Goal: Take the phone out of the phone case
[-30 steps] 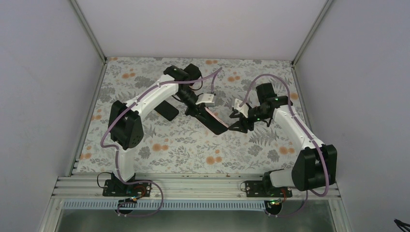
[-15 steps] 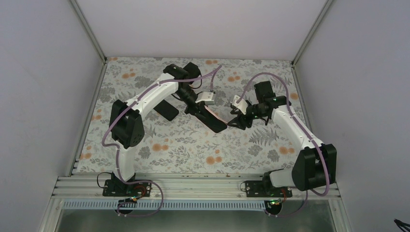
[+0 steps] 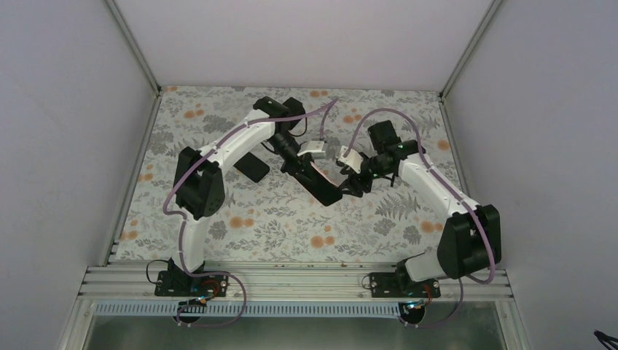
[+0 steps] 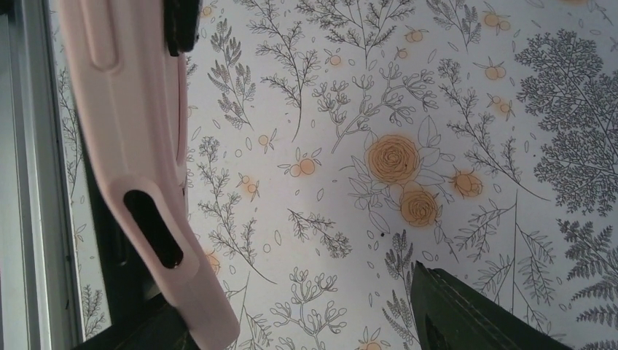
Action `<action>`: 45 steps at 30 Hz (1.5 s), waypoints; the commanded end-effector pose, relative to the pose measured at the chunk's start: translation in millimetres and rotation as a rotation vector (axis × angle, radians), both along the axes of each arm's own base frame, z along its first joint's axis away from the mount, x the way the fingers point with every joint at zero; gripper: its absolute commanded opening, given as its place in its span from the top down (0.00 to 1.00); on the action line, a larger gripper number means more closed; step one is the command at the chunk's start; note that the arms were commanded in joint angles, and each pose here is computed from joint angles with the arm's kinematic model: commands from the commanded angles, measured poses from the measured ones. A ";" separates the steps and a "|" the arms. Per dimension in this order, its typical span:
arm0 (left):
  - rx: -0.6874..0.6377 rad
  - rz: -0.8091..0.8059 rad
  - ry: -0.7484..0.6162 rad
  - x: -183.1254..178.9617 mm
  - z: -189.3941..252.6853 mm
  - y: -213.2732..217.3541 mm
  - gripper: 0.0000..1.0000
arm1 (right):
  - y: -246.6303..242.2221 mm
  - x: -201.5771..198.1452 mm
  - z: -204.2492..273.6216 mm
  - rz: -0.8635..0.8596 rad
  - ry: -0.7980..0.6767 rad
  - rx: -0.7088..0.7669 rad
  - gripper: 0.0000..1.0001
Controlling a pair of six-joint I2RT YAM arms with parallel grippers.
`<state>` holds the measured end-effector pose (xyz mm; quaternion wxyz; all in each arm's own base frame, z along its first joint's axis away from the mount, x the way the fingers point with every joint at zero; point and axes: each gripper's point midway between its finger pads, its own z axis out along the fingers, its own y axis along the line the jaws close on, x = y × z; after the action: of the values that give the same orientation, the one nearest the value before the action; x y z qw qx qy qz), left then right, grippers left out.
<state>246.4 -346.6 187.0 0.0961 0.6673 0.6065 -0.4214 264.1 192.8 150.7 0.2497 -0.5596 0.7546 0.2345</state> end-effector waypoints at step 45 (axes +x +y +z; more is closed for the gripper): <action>-0.318 0.415 -0.423 96.4 94.9 -24.9 0.69 | 113.5 -13.4 111.7 0.360 0.330 0.592 0.96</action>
<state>294.0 -315.2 198.7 0.1727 0.5473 0.7309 -0.3695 294.6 268.2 177.9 0.1856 -0.5764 0.6615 0.4424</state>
